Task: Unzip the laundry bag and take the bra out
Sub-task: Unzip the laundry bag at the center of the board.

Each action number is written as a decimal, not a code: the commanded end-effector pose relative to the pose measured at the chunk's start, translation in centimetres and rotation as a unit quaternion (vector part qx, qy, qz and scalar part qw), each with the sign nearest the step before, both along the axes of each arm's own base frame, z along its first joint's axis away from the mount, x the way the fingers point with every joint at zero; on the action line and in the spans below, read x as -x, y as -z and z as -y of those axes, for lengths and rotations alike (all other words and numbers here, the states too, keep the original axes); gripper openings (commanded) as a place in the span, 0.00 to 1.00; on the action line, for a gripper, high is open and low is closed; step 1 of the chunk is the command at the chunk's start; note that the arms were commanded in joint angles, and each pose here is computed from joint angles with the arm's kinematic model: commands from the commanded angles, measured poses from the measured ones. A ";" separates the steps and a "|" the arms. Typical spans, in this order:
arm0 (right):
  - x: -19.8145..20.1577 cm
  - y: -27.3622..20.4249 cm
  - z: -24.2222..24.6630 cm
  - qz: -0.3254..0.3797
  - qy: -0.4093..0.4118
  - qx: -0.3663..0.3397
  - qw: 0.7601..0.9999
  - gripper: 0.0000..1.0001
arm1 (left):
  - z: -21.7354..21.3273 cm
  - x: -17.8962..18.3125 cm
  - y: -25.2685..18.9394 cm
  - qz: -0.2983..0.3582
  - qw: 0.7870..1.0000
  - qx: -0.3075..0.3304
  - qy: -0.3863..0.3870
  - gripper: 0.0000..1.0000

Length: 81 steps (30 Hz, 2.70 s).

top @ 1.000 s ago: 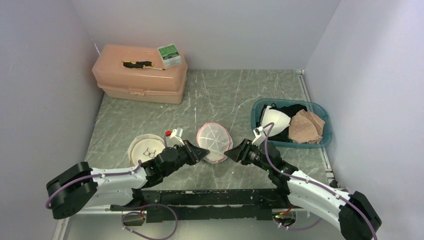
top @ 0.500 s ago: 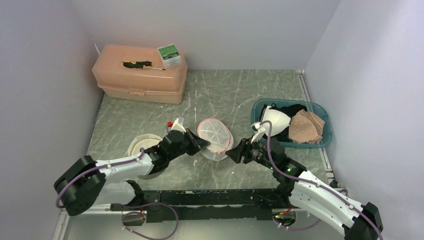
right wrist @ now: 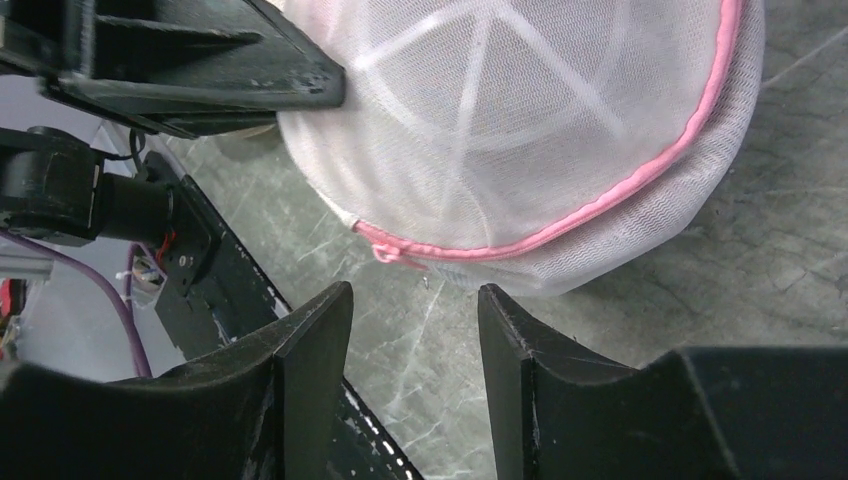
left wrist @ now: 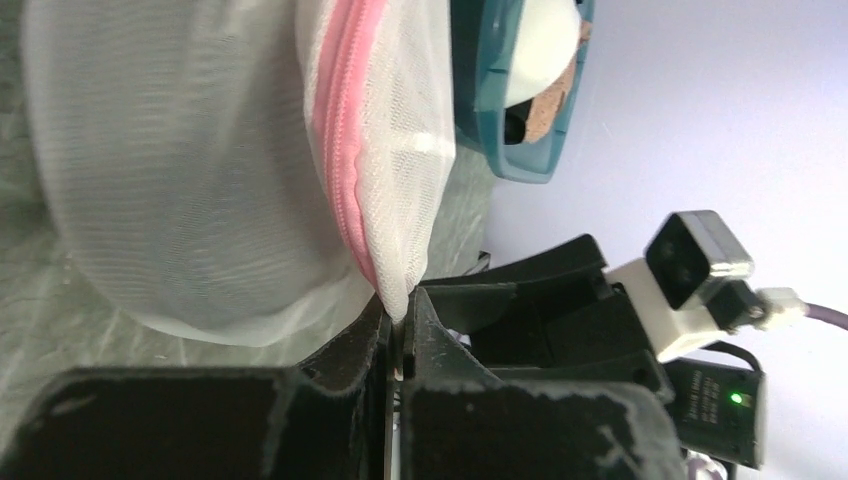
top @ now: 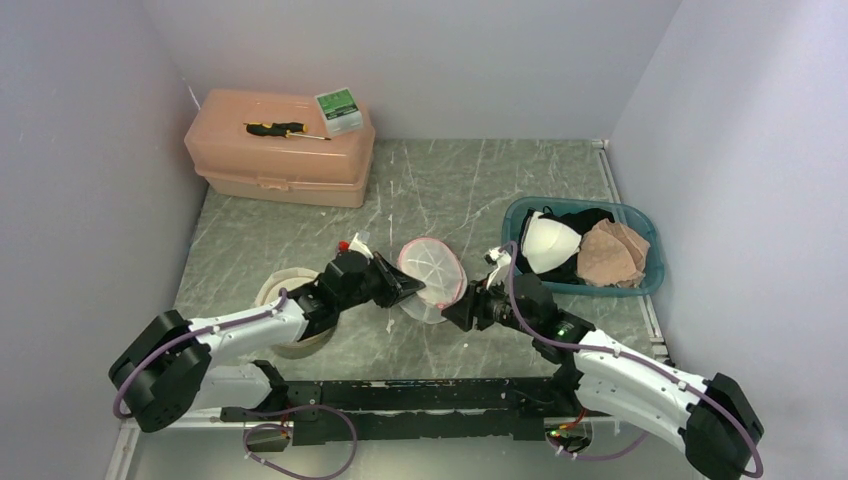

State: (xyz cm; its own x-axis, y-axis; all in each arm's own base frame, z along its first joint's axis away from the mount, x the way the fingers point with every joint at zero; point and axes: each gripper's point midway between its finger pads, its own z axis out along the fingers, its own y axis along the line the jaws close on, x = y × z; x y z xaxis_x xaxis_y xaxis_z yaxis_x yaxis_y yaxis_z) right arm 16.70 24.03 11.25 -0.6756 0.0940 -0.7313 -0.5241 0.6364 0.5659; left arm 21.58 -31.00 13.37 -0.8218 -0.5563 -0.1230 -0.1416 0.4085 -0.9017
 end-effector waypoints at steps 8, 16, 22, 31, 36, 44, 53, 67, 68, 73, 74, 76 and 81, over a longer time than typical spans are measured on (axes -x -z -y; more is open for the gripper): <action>-1.4 -3.1 -1.5 0.061 -0.006 -0.044 0.997 0.51 | 0.1 0.1 -2.7 0.000 1.000 0.017 0.005 0.03; -0.4 -3.3 -3.0 0.038 -0.041 -0.086 0.995 0.46 | -0.1 0.3 -2.2 -0.006 1.000 0.019 0.001 0.03; 0.2 -3.1 -2.7 0.023 -0.039 -0.095 0.994 0.45 | -0.4 0.3 -2.4 -0.001 1.000 0.014 -0.002 0.03; 1.6 -2.0 -2.2 0.000 -0.040 -0.123 0.992 0.48 | -1.0 0.0 -2.4 0.000 1.000 0.009 -0.011 0.03; 2.0 -2.3 -2.4 -0.002 -0.049 -0.148 0.988 0.50 | -0.7 0.1 -2.6 -0.001 1.000 0.016 -0.006 0.03; 1.7 -4.3 -3.3 -0.007 -0.070 -0.203 0.977 0.57 | -0.5 0.4 -2.9 -0.006 0.999 0.033 0.000 0.03; 0.8 -3.6 -3.1 -0.032 -0.052 -0.207 0.977 0.62 | -0.9 0.5 -3.5 -0.003 0.999 0.039 -0.006 0.03; 0.6 -3.8 -3.4 -0.044 -0.076 -0.241 0.966 0.54 | -1.3 0.5 -3.0 -0.011 0.999 0.040 -0.013 0.03; 0.7 -3.7 -3.5 -0.047 -0.078 -0.241 0.966 0.54 | -1.4 0.5 -3.1 -0.010 0.999 0.040 -0.014 0.03; 0.6 -2.9 -3.6 -0.054 -0.080 -0.230 0.968 0.54 | -1.5 0.4 -3.3 -0.009 0.999 0.041 -0.016 0.03; 0.5 -2.7 -3.6 -0.056 -0.078 -0.227 0.969 0.54 | -1.5 0.4 -3.4 -0.009 0.999 0.041 -0.016 0.03; 0.5 -2.5 -3.6 -0.057 -0.079 -0.225 0.969 0.52 | -1.5 0.4 -3.4 -0.009 0.999 0.041 -0.015 0.03; 0.5 -2.6 -3.8 -0.056 -0.083 -0.226 0.969 0.46 | -1.4 0.4 -3.1 -0.013 0.999 0.042 -0.015 0.03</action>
